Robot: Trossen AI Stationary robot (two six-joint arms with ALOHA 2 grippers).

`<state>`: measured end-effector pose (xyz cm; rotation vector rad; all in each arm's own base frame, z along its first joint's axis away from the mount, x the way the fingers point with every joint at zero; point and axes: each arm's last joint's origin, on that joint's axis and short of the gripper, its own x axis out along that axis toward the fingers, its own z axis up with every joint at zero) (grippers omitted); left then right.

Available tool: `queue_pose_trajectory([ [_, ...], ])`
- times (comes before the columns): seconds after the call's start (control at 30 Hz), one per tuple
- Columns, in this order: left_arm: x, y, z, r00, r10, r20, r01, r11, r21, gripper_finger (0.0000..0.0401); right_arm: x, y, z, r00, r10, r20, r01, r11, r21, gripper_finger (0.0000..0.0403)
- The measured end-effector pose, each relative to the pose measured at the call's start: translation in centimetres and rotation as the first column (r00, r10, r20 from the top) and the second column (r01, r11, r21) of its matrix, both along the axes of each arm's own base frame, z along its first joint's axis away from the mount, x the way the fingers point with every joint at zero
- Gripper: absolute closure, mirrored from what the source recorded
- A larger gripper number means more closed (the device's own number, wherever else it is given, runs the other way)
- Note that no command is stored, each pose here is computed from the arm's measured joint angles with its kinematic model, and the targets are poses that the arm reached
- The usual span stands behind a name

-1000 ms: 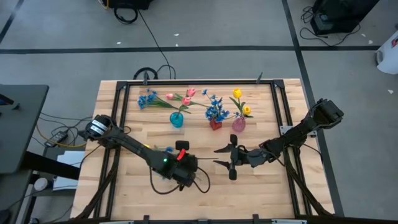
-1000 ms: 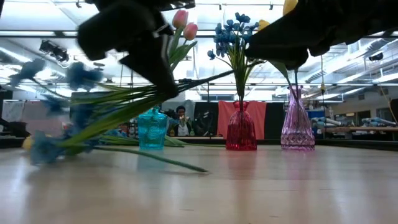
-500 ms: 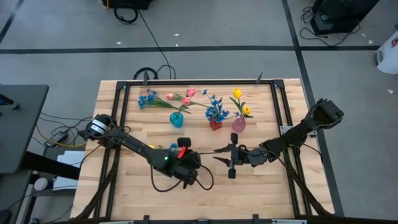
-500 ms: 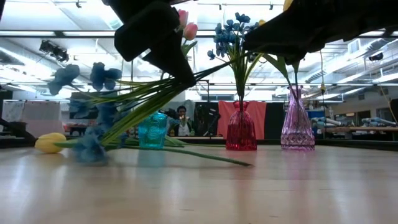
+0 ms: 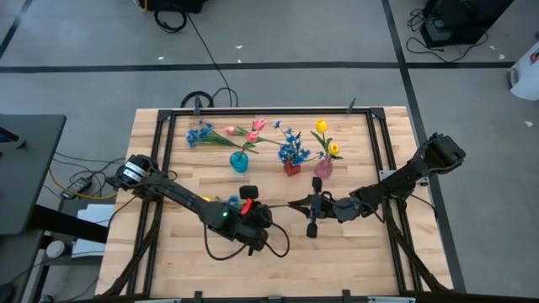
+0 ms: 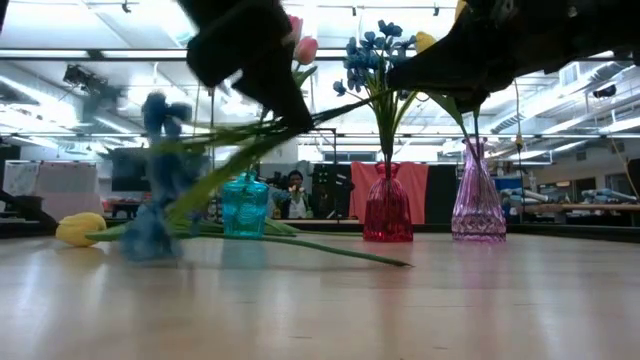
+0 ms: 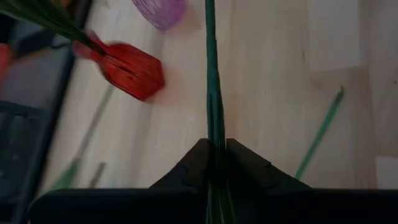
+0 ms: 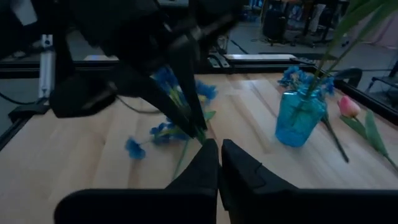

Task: Sort flowers into vase by color
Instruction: Put the bottom blue flower into the red vase

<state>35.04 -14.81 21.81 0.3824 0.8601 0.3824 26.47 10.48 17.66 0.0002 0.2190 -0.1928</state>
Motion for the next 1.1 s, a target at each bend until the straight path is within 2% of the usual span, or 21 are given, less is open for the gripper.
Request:
queue_pose_trajectory([
  [0.17, 0.1, -1.3, 2.7, 0.998, -0.011, 0.058, 0.008, 0.999, 0.048, 0.0312, 0.1, -0.5, -0.1, 0.998, -0.065, -0.006, 0.065, 0.998, -0.013, 0.0388],
  [0.33, 0.0, -2.8, 3.3, 0.992, -0.039, 0.117, 0.036, 0.999, 0.030, 0.0304, 0.1, -0.8, -0.1, 0.997, -0.082, -0.001, 0.082, 0.997, 0.001, 0.0388],
  [0.6, -0.3, -4.1, -0.3, 0.964, -0.060, 0.260, 0.103, 0.982, -0.157, 0.0304, 0.0, -0.5, 0.9, 0.977, -0.191, 0.099, 0.193, 0.981, -0.011, 0.0387],
  [0.73, -0.5, -4.1, -2.5, 0.930, -0.065, 0.362, 0.161, 0.958, -0.239, 0.0304, -0.2, 0.0, 1.7, 0.963, -0.215, 0.163, 0.221, 0.975, -0.019, 0.0380],
  [0.87, -0.7, -3.2, -3.9, 0.857, -0.035, 0.514, 0.210, 0.935, -0.287, 0.0304, -0.5, 0.7, 2.7, 0.952, -0.190, 0.241, 0.200, 0.980, -0.017, 0.0383],
  [1.1, -0.9, -0.7, -3.6, 0.669, -0.005, 0.743, 0.264, 0.936, -0.231, 0.0305, -1.4, 1.7, 4.5, 0.913, -0.209, 0.352, 0.244, 0.968, -0.060, 0.0383],
])
